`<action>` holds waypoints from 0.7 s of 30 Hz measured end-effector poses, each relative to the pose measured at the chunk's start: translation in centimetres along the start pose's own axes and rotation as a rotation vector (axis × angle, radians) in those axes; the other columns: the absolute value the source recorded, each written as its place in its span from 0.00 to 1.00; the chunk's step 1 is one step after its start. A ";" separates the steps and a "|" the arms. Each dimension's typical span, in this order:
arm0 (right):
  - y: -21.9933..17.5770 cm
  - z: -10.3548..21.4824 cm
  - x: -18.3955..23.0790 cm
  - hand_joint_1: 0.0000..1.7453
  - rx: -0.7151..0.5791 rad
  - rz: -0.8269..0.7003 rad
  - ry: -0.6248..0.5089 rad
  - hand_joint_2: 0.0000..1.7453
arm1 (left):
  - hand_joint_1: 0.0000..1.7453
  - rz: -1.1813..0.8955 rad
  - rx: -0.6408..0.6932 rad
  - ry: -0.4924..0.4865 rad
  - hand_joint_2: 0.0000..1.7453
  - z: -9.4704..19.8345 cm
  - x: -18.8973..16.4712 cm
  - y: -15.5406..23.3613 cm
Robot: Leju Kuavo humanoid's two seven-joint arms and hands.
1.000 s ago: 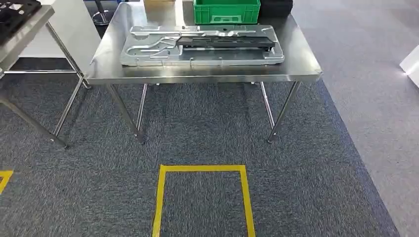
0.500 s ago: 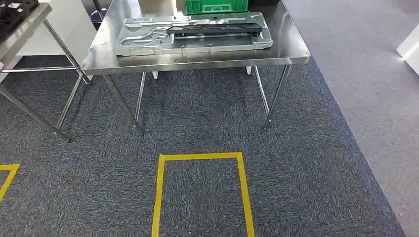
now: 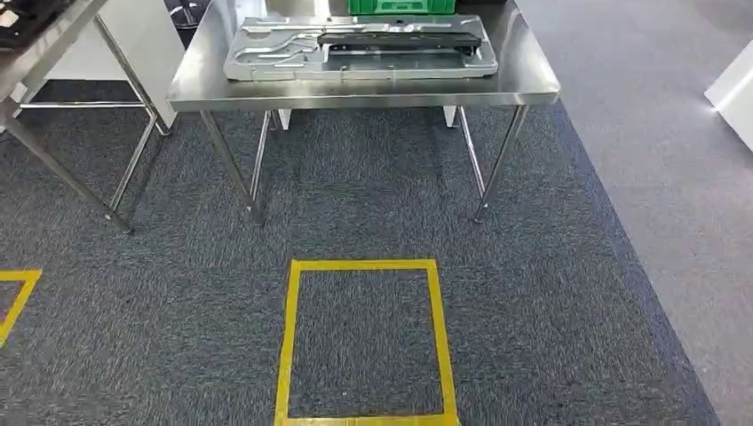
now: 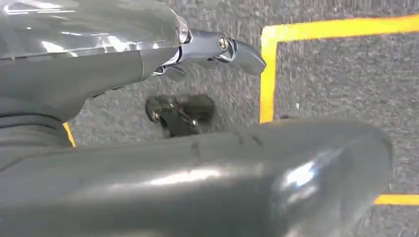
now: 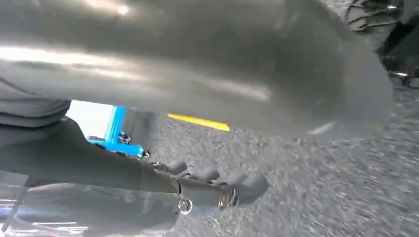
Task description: Take the parts from the cabinet and place them on the table.
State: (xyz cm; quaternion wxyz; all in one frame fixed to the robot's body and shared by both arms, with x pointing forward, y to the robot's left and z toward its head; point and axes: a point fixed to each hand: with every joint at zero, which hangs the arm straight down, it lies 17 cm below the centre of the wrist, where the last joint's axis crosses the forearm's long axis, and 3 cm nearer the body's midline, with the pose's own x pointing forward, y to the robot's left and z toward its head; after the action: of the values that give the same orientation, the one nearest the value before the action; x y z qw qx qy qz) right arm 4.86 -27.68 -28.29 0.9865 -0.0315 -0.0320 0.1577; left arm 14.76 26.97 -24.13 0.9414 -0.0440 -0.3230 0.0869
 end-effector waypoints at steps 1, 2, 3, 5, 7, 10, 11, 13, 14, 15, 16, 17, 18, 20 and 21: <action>-0.1 0.0 0.0 0.00 -0.001 -0.001 0.001 0.00 | 0.00 0.000 -0.001 0.000 0.00 0.0 0.0 0.0; -0.2 0.0 -0.1 0.00 -0.002 -0.001 0.001 0.00 | 0.00 0.001 -0.003 0.000 0.00 0.0 0.0 -0.1; -0.3 0.0 -0.1 0.00 -0.005 -0.001 0.001 0.00 | 0.00 0.001 -0.004 0.000 0.00 0.0 0.0 -0.1; -0.8 0.0 -0.1 0.00 -0.011 -0.001 0.001 0.00 | 0.00 0.003 -0.010 0.001 0.00 0.0 0.0 -0.4; -0.9 0.0 0.2 0.00 -0.012 0.001 -0.003 0.00 | 0.00 0.005 -0.012 0.001 0.00 -0.1 0.1 -0.4; -1.0 0.0 0.3 0.00 -0.012 0.006 -0.004 0.00 | 0.00 0.008 -0.013 0.001 0.00 -0.1 0.1 -0.4; -0.9 0.0 0.1 0.00 -0.010 0.008 -0.002 0.00 | 0.00 0.007 -0.011 0.004 0.00 0.0 -0.1 -0.3; -1.0 0.0 0.5 0.00 -0.012 0.009 -0.007 0.00 | 0.00 0.008 -0.011 0.002 0.00 0.0 0.0 -0.3; -1.0 0.0 0.4 0.00 -0.013 0.010 -0.007 0.00 | 0.00 0.008 -0.013 0.002 0.00 0.0 0.0 -0.4; -1.0 0.0 0.4 0.00 -0.013 0.010 -0.007 0.00 | 0.00 0.007 -0.013 0.001 0.00 0.0 0.1 -0.4; -1.1 0.0 0.4 0.00 -0.014 0.010 -0.006 0.00 | 0.00 0.006 -0.014 0.001 0.00 0.0 0.1 -0.4; -1.2 0.0 0.4 0.00 -0.015 0.010 -0.006 0.00 | 0.00 0.005 -0.016 0.000 0.00 0.0 0.1 -0.4; -1.2 0.0 0.4 0.00 -0.015 0.010 -0.006 0.00 | 0.00 0.005 -0.016 -0.001 0.00 0.0 0.1 -0.5; -1.2 0.0 0.4 0.00 -0.016 0.010 -0.006 0.00 | 0.00 0.004 -0.018 -0.004 0.00 -0.1 0.2 -0.5; -1.2 0.0 0.4 0.00 -0.016 0.010 -0.006 0.00 | 0.00 0.004 -0.018 -0.008 0.00 -0.1 0.4 -0.5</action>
State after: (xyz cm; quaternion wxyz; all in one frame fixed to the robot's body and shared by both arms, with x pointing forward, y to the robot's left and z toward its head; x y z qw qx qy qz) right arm 5.62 -28.72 -28.23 0.9853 -0.0390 -0.0361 0.1626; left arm 15.20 26.56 -23.93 0.9395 -0.0528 -0.3273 0.0859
